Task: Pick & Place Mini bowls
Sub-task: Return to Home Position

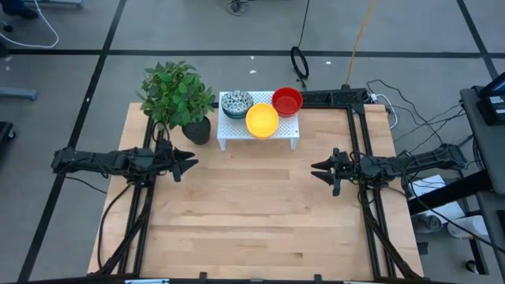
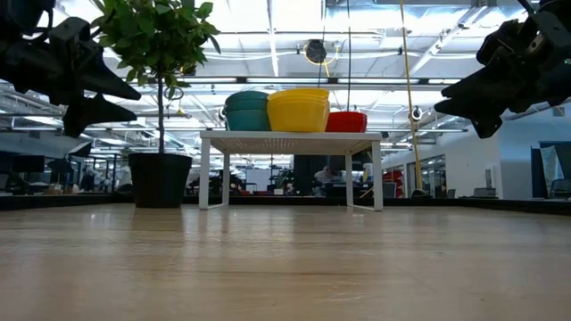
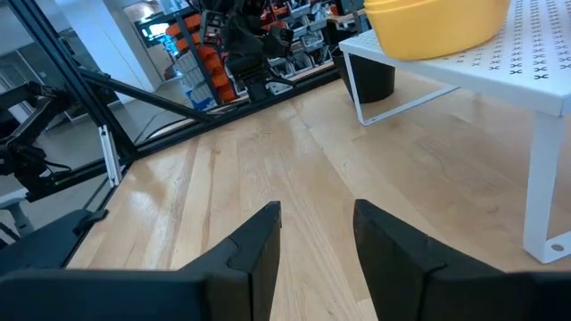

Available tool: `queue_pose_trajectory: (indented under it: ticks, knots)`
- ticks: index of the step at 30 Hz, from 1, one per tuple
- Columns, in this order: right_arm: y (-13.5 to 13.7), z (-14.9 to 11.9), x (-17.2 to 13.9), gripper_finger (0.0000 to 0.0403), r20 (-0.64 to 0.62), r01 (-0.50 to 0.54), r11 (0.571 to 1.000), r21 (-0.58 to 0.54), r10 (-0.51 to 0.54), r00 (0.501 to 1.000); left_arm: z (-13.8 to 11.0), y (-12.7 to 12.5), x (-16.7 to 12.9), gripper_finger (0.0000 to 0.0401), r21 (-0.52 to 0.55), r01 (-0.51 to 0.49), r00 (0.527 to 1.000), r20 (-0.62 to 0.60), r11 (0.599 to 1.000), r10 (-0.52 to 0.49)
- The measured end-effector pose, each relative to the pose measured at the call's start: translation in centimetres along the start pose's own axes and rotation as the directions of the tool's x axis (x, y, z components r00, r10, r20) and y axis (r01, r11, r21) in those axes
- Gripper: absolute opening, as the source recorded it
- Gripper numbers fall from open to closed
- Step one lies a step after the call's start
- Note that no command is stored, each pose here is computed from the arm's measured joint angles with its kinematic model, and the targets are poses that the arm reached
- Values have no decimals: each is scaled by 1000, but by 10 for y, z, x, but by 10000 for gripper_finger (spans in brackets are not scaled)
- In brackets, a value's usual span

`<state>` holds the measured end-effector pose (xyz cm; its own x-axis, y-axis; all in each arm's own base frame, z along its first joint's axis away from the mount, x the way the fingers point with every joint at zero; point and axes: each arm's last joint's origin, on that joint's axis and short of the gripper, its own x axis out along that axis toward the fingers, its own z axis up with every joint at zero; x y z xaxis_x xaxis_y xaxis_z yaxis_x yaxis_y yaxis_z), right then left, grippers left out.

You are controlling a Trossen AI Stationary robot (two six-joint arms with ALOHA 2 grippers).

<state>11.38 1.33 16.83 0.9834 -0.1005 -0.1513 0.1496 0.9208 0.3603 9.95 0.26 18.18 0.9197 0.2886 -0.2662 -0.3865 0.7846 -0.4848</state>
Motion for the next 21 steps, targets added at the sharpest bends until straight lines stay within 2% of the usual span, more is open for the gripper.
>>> queue_pose_trajectory:
  ticks: [21]
  knots:
    - [1,5,-5,130,56,-25,1000,17,24,998,0,0,0,216,1,0,1000,0,1000,0]
